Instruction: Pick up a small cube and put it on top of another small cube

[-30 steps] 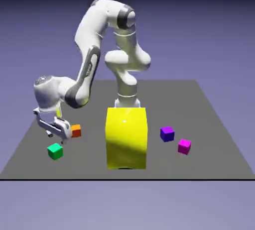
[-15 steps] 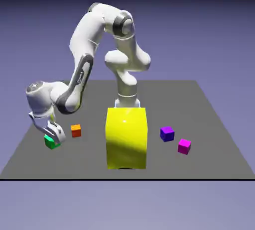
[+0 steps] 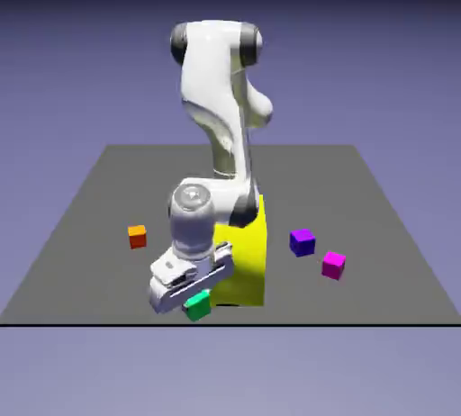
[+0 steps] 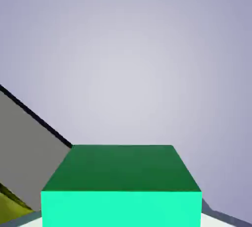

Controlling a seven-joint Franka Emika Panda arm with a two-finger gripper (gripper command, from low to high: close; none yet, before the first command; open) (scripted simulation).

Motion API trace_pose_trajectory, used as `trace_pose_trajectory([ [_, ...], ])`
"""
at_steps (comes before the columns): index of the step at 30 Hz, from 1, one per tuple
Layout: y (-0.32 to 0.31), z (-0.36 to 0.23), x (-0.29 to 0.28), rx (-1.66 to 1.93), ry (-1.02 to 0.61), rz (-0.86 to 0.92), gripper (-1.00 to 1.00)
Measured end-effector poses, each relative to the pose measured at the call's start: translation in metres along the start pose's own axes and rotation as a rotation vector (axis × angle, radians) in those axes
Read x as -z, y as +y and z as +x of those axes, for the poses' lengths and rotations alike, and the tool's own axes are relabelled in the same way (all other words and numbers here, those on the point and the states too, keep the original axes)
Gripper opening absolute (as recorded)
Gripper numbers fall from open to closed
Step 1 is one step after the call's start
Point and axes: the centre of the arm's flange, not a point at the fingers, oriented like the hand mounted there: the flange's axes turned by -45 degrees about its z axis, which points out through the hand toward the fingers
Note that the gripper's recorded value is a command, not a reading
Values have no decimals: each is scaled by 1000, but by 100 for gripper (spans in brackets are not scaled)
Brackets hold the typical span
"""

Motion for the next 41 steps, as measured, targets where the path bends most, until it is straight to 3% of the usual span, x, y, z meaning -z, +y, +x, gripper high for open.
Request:
trace_pose_trajectory([
  [5,-42,86,39,480,9,-124,-100],
  [13,-201,127,69,582,6,-111,-100],
  [19,-306,114,72,579,-12,-90,-100],
  [30,-424,25,50,379,-48,-39,-100],
  [38,-420,24,-17,376,-49,-41,-100],
  [39,-420,24,-19,374,-49,-40,100],
  [41,-422,24,-19,382,-48,-41,100],
])
